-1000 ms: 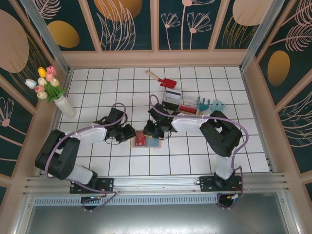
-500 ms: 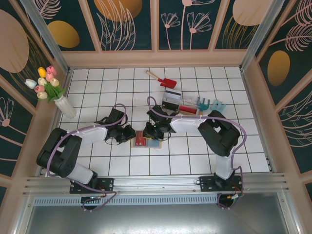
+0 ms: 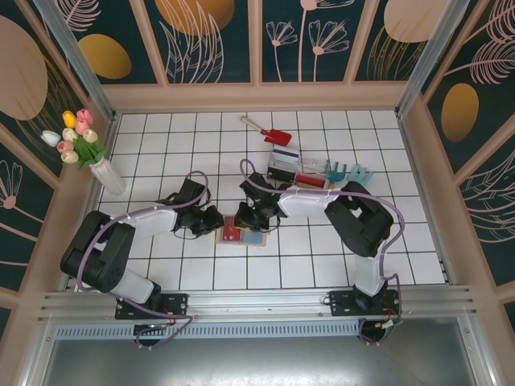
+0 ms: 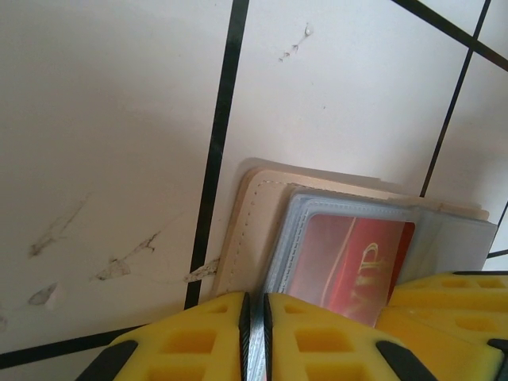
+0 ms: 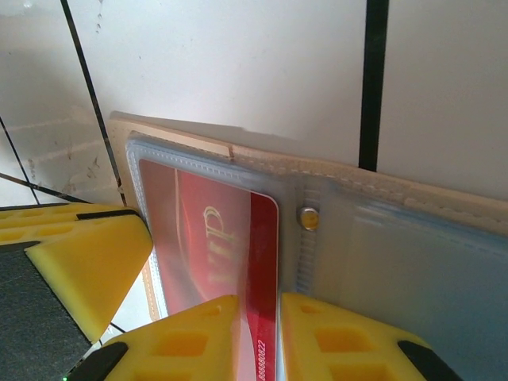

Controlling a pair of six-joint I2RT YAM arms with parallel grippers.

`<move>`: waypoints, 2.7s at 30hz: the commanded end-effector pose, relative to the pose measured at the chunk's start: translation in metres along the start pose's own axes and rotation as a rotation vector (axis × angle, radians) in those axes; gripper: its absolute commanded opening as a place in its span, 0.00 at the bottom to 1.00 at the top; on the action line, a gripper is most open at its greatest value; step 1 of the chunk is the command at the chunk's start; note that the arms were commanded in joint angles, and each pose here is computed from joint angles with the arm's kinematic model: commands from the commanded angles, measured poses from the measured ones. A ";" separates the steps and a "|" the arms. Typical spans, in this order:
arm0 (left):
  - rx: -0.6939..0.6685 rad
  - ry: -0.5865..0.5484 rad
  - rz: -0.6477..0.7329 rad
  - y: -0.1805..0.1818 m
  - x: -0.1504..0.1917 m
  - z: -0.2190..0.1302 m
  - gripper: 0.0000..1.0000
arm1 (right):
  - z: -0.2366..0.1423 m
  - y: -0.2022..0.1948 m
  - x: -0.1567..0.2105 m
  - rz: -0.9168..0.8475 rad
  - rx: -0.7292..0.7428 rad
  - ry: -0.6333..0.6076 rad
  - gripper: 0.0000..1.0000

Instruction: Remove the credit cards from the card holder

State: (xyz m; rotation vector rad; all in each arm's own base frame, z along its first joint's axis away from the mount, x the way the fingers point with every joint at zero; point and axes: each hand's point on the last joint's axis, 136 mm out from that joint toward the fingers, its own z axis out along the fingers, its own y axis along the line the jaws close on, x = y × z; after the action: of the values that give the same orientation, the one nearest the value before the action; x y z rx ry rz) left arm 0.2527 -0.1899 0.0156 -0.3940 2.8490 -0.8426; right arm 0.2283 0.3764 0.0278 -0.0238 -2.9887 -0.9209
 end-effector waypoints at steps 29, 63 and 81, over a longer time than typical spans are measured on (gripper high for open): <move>0.104 0.023 0.034 -0.027 -0.006 -0.001 0.16 | -0.015 0.006 0.006 -0.038 0.012 0.008 0.03; 0.012 0.072 -0.016 0.010 0.012 0.018 0.16 | 0.005 -0.010 0.017 0.006 -0.004 0.096 0.26; 0.013 0.044 -0.021 0.011 0.012 0.013 0.26 | -0.018 -0.036 0.017 0.041 0.027 0.071 0.07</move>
State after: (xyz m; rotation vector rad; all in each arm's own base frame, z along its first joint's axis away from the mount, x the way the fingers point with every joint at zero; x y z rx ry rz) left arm 0.2600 -0.2071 0.0191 -0.3367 2.7982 -0.9870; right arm 0.2172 0.3597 0.0257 -0.0363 -2.9194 -0.9413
